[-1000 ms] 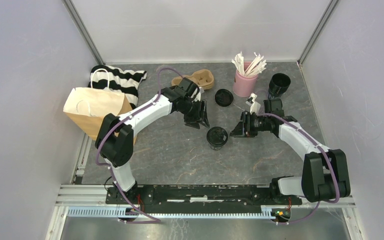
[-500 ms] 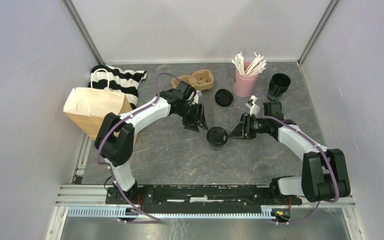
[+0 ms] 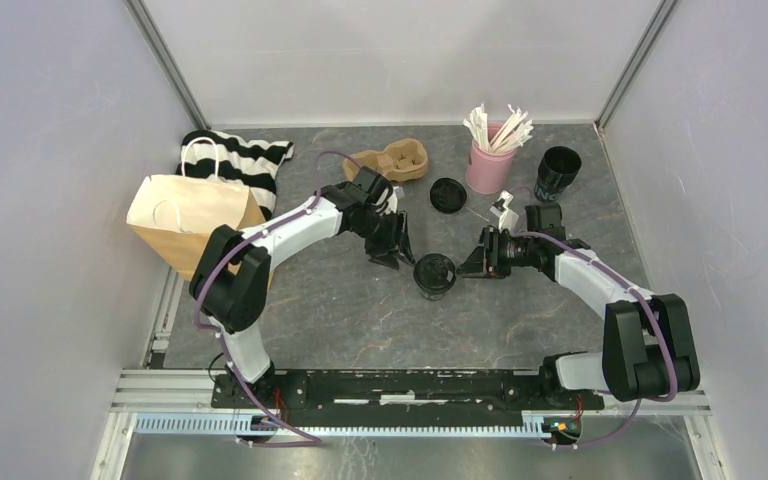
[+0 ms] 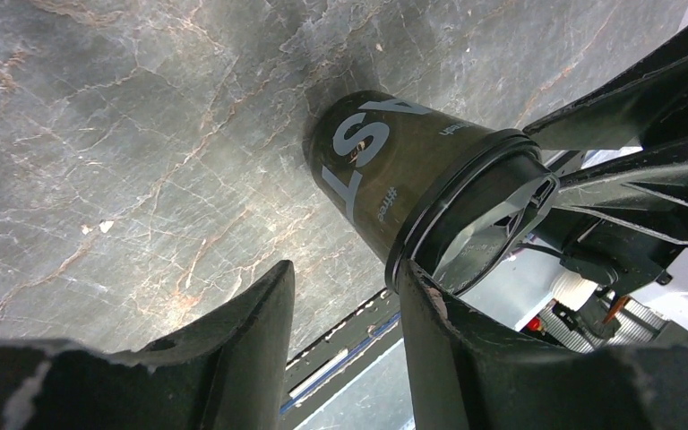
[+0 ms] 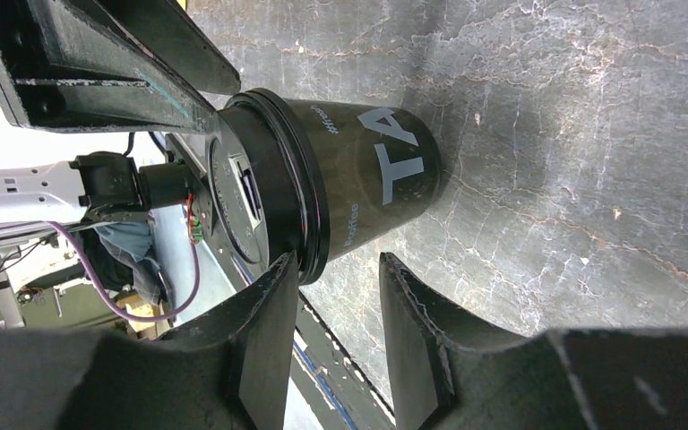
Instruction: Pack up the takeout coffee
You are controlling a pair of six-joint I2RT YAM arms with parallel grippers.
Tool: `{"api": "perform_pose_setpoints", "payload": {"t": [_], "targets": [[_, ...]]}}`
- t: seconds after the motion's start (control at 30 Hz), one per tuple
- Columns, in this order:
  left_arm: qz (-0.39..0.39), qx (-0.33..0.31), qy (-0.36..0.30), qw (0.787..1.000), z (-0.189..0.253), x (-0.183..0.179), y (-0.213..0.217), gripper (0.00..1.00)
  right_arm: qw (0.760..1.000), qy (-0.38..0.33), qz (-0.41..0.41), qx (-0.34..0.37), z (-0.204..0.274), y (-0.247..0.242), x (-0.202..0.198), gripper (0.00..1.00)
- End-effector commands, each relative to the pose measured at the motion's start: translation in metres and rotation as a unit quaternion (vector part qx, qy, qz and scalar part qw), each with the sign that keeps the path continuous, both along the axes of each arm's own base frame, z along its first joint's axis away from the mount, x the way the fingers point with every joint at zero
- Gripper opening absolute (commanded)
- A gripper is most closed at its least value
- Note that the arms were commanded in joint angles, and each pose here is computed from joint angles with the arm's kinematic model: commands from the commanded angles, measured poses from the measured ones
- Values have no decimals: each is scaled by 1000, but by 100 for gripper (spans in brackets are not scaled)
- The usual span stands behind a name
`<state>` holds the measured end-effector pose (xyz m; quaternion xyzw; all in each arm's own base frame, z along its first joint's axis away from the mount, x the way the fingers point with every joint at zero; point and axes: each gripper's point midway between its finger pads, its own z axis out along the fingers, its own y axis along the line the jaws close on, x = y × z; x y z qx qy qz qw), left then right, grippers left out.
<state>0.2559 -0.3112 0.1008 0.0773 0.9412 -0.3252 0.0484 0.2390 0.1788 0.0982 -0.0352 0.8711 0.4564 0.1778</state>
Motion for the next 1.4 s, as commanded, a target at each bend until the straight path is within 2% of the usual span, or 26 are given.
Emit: {"api": "perform_pose_setpoints", "payload": {"t": [0.0, 0.47, 0.8, 1.03, 1.13, 1.37], "targets": [[-14, -21, -7, 1000, 10, -5, -11, 54, 1000, -13, 10, 13, 5, 5, 2, 45], [-20, -7, -2, 1000, 2, -12, -14, 55, 1000, 0, 12, 1, -10, 6, -2, 43], [-26, 109, -8, 994, -52, -26, 26, 51, 996, 20, -10, -86, -53, -15, -12, 44], [-34, 151, -4, 988, -80, -37, 41, 49, 991, 44, -10, -122, -81, -27, -28, 44], [-33, 146, -17, 989, -68, -35, 41, 49, 994, 26, -2, -104, -60, -21, -18, 45], [-18, 73, -50, 996, -5, -9, 9, 54, 999, -20, 20, -41, 0, 0, 13, 46]]}}
